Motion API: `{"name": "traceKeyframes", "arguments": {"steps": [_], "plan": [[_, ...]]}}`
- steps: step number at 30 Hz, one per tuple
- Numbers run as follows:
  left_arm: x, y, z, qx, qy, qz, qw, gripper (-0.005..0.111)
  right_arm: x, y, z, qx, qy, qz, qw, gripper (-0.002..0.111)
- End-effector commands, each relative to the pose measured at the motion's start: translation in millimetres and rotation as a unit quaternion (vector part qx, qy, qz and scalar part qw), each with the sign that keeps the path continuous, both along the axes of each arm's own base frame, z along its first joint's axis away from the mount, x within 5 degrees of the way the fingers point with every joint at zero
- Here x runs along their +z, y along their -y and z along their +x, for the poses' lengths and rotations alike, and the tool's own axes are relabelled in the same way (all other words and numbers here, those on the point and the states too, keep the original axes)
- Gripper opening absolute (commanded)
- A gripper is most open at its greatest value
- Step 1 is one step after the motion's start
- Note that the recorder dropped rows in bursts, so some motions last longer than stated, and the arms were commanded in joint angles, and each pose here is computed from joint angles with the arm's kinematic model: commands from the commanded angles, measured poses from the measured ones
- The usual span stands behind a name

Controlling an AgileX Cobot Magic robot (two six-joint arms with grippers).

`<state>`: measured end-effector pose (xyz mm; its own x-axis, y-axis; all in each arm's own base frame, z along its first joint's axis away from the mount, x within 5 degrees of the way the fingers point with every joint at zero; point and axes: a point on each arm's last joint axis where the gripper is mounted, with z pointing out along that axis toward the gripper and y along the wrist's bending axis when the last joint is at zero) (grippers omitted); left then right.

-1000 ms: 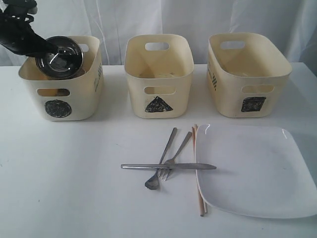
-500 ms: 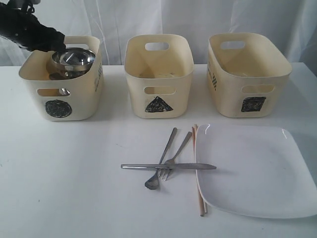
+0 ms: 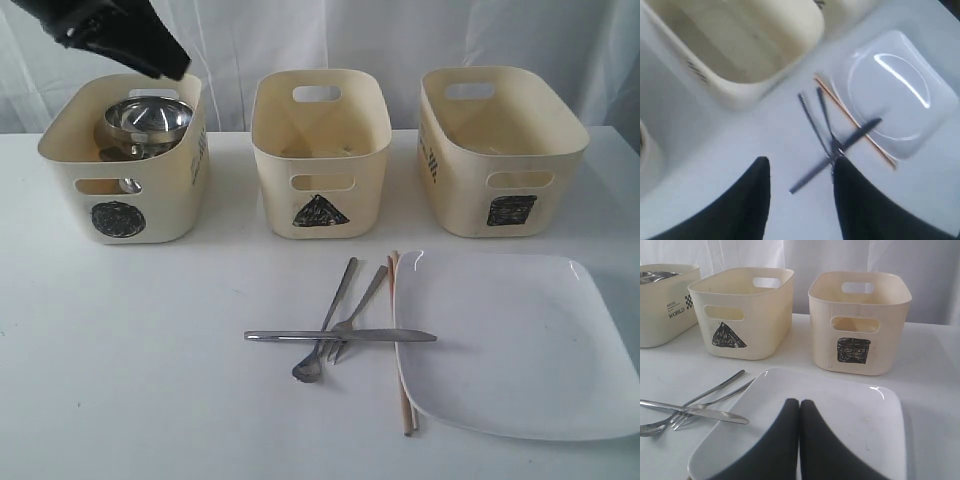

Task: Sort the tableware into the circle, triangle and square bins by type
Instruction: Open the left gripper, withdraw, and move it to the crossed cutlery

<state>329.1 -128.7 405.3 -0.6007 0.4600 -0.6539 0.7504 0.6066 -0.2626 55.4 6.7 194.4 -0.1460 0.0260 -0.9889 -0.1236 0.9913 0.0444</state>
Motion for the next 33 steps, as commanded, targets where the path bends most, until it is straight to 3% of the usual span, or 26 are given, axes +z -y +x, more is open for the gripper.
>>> {"name": "traceKeyframes", "arguments": {"steps": [1,5,12,18,23,33], "plan": [[-19.1,25.4,-34.9,-0.063,-0.068,0.02,0.995,0.045,-1.2,0.4,-0.1,-0.003,0.004,-0.002,1.0,0.0],[-33.1,32.2,-50.6,-0.066,-0.089,0.038,0.993,0.045,-1.2,0.4,-0.1,-0.003,0.004,-0.002,1.0,0.0],[-53.6,25.4,-69.5,-0.054,-0.114,0.048,0.991,0.045,-1.2,0.4,-0.1,-0.003,0.004,-0.002,1.0,0.0],[-61.2,19.6,-85.0,-0.021,-0.09,0.028,0.995,0.045,-1.2,0.4,-0.1,-0.003,0.004,-0.002,1.0,0.0],[-71.1,24.1,-95.6,0.016,-0.026,0.01,0.999,0.045,-1.2,0.4,-0.1,-0.003,0.004,-0.002,1.0,0.0],[-103.0,42.0,-111.3,0.006,-0.013,0.015,1.0,0.045,-1.2,0.4,-0.1,-0.003,0.004,-0.002,1.0,0.0]]}}
